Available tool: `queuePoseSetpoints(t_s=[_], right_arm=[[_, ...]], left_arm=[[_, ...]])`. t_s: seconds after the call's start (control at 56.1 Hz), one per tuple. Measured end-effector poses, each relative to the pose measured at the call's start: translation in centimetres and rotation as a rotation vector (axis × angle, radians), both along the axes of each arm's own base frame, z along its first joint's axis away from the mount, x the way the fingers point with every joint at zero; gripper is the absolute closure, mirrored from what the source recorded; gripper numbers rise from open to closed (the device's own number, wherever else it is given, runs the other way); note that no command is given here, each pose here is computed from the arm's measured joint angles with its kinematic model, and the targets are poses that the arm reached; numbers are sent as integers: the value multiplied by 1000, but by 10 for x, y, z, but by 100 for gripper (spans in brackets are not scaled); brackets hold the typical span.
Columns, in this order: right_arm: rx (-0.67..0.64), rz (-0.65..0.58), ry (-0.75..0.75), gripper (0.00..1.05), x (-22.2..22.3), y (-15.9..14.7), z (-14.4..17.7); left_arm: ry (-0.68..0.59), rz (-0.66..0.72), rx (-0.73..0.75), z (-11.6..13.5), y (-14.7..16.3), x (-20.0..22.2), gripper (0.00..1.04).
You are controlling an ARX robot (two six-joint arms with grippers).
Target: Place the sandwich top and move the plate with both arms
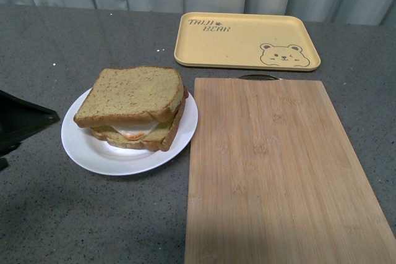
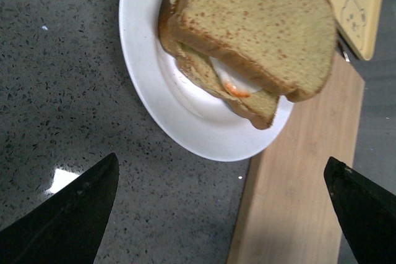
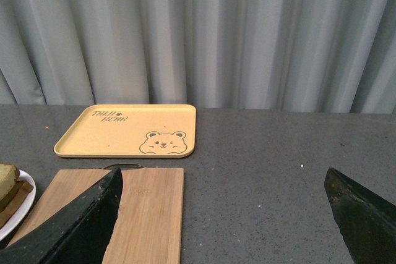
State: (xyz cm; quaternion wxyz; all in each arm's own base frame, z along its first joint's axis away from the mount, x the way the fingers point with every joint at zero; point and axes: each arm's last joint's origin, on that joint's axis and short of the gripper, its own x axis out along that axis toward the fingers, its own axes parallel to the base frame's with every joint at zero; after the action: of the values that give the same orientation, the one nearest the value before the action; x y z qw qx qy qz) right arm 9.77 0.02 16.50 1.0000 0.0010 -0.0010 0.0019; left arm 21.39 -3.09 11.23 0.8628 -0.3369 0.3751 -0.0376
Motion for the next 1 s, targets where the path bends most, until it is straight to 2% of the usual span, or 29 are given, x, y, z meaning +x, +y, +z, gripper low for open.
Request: queuePoseSetpoints(t_s=[0.232, 0.607, 0.767, 0.945, 0.999], right_arm=[[0, 0, 0, 9, 0, 0, 0], [0, 0, 0, 9, 0, 0, 0], [0, 0, 0, 9, 0, 0, 0], [0, 0, 0, 9, 0, 0, 0], [0, 0, 0, 9, 0, 0, 0]], left_arm=[[105, 68, -54, -26, -8, 25, 7], [185, 223, -173, -57, -6, 49, 7], [224, 234, -167, -65, -9, 54, 40], [250, 228, -160, -70, -14, 56, 65], [254, 227, -159, -71, -14, 57, 76]])
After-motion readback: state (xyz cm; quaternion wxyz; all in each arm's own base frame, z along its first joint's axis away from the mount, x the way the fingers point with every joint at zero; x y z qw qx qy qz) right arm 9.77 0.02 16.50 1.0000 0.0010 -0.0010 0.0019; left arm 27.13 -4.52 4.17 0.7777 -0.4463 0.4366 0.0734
